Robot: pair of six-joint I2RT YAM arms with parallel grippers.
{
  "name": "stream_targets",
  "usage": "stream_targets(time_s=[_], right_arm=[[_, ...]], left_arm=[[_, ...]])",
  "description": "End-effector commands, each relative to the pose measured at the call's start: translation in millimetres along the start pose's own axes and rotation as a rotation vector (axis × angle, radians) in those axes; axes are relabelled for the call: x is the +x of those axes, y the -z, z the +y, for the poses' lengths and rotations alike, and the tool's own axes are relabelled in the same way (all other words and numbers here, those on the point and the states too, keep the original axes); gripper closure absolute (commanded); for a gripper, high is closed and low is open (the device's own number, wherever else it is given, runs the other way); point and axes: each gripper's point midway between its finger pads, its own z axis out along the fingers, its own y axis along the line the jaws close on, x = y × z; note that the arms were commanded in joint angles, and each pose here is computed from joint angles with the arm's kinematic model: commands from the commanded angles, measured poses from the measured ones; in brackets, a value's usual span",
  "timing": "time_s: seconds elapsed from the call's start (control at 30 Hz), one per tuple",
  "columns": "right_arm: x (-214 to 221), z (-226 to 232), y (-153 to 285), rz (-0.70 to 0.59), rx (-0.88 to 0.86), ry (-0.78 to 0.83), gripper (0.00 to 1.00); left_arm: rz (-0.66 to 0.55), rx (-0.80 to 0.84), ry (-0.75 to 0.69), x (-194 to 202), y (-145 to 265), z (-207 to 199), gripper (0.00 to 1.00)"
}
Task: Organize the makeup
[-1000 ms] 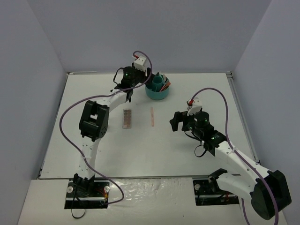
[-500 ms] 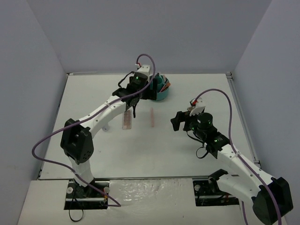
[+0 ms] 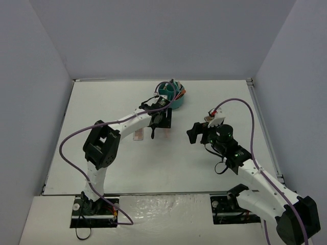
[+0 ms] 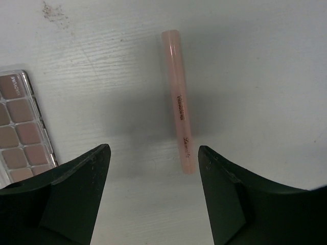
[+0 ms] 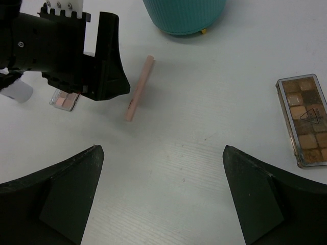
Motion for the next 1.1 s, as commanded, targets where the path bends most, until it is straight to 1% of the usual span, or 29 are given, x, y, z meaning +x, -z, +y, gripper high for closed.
stream_targets(time_s=[0.0,0.3,0.47,0.53,0.67,0.73,0.87,0.9,0.93,1.07], right_arm=[[-20.0,2.0,-0.9,-0.074,-0.006,-0.006,0.00],[-18.5,1.4,-1.9,-0.072,-0.006,-0.007,0.00],[-15.6,1.0,-3.9,-0.061,-0.005,-0.008,0.00],[-16.4,0.9,-3.9,-0.064,-0.005,-0.009,0.00],[-16.1,0.3,-4.2,-0.065,-0.004,-0.009,0.00],[-15.8,0.7,-4.5,-0.064,-0.005,-0.009,0.00],[-16.2,1.1,-4.2,-0.065,-0.007,-0.009,0.00],[-16.3,1.1,-4.2,-0.065,-0.007,-0.009,0.00],[-16.3,1.1,-4.1,-0.065,-0.007,-0.009,0.00],[-16.9,0.5,-3.9,-0.068,-0.005,-0.009,0.00]], left_arm=[[-0.085,0.065,0.085,-34.0,10.2,-24.1,0.37],[-0.056,0.044,0.083,-23.8,-12.6,-30.8,0.51],[-0.044,0.034,0.074,-17.5,-18.8,-32.8,0.53],[-0.038,0.024,0.070,-14.3,-19.9,-30.8,0.57],[-0.015,-0.004,0.056,-3.1,-23.5,-21.9,0.60],[0.002,-0.029,0.040,3.8,-23.7,-15.4,0.65],[0.032,-0.054,0.006,15.2,-16.8,-4.7,0.83],[0.042,-0.057,-0.009,20.4,-14.7,-2.3,0.86],[0.053,-0.060,-0.023,26.0,-12.7,0.3,0.88],[0.128,-0.100,-0.071,59.2,-3.7,20.8,0.89]])
